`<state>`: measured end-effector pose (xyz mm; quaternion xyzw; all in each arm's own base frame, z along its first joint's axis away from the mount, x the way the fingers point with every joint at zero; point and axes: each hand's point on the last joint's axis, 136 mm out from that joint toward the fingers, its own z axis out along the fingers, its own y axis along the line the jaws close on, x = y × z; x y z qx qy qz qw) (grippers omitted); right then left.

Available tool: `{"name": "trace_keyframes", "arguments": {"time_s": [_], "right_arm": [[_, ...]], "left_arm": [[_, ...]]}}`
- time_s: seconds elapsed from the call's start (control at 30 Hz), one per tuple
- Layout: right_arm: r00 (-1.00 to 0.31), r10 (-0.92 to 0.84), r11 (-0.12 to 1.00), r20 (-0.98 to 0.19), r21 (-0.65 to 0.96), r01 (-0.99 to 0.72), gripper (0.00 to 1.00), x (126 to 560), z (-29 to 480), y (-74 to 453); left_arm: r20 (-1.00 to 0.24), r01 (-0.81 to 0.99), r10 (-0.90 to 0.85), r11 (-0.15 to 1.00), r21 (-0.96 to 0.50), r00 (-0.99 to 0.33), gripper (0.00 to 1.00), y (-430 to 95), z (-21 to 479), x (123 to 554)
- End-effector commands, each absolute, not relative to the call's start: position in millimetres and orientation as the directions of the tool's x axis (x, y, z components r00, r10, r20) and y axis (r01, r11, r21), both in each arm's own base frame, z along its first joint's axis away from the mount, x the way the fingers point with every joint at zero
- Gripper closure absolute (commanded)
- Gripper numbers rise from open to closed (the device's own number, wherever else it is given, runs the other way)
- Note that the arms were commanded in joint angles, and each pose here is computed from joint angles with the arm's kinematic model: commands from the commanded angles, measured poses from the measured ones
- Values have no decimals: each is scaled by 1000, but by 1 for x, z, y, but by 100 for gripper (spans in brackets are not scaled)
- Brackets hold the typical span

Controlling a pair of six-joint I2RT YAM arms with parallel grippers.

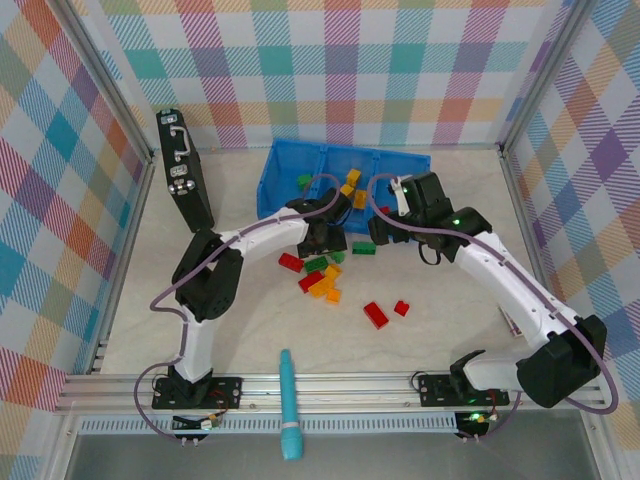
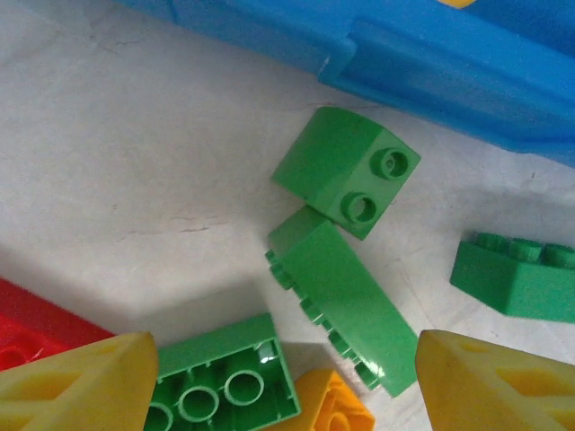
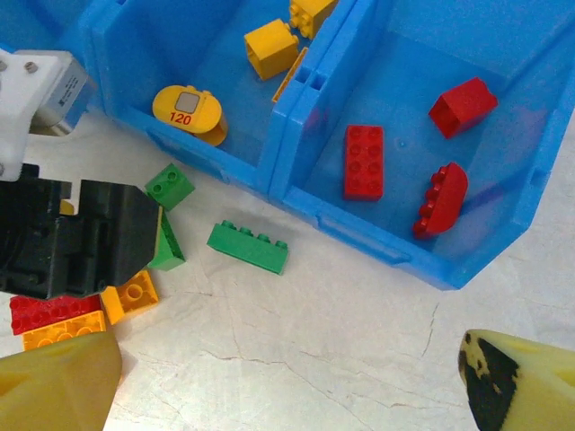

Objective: Sort the legos into containers by color
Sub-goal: Pick up the lego from the center of the table, then place the lego in the container.

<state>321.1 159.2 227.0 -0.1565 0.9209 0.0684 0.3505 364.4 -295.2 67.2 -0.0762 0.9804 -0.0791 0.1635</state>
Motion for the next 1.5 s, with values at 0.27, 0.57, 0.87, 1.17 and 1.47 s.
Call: {"name": "trace_keyframes", "arguments": {"time_s": [0.27, 0.57, 0.87, 1.17, 1.47], "right_arm": [[-702, -228, 936, -675, 47, -349, 3, 327, 225, 167], [-710, -236, 936, -664, 40, -349, 4, 328, 219, 168], [-718, -247, 938, -651, 27, -347, 4, 331, 213, 167], [-733, -252, 932, -632, 44, -359, 5, 333, 196, 172], [-742, -252, 925, -621, 70, -373, 6, 340, 192, 182]], "left_arm": [[-277, -123, -188, 964, -236, -942, 29, -325, 50, 374], [-231, -103, -146, 976, -190, -962, 50, -323, 29, 368], [-185, -42, -61, 994, -102, -981, 81, -305, 29, 349], [-384, 88, 59, 994, -59, -922, 89, -278, 126, 367], [-601, 115, 87, 993, -7, -794, 89, -235, 209, 427]]}}
